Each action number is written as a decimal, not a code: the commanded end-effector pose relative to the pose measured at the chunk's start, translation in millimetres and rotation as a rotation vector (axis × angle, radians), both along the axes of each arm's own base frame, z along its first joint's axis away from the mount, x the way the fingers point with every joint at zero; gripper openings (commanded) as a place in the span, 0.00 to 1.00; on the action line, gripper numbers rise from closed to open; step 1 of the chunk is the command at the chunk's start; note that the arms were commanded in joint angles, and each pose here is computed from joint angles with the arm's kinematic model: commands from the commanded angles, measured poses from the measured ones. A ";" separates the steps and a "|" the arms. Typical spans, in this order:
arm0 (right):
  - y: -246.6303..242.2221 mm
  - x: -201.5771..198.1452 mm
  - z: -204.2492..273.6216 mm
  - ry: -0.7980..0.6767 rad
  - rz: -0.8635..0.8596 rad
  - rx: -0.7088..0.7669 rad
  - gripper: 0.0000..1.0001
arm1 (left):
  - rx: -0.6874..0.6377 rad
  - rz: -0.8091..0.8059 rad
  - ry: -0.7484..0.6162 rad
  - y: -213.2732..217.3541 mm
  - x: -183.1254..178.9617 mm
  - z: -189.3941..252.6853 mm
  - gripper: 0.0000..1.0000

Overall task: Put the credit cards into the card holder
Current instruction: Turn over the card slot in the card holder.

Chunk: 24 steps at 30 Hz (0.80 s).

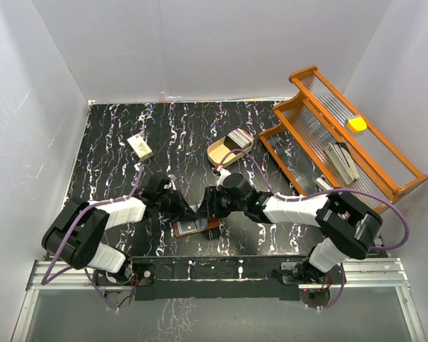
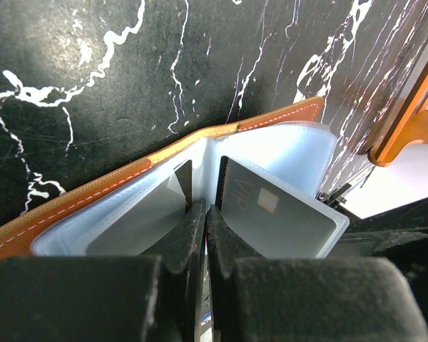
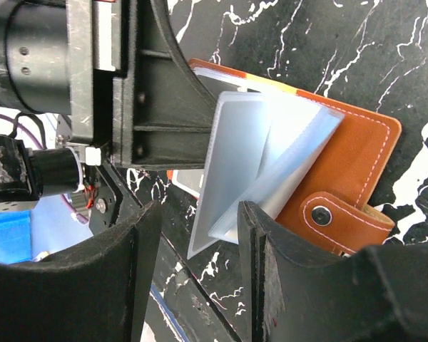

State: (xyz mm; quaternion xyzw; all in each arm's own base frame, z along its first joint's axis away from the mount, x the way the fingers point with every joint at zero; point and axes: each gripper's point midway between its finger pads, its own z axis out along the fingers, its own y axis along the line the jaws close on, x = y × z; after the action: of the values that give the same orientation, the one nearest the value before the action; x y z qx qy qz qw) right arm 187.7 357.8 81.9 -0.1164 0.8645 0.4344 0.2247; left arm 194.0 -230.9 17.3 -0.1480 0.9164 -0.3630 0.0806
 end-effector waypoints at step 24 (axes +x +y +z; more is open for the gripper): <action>9.3 7.5 12.7 -0.025 0.036 -0.027 0.45 | 0.318 0.112 -0.086 57.7 9.6 38.8 0.23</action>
State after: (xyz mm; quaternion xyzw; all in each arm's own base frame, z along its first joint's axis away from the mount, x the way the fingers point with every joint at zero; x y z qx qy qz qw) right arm 186.8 356.2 72.7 -0.1329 0.8816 0.4046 0.2034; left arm 208.0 -201.5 48.9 -0.1587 0.9360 -0.2799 0.1428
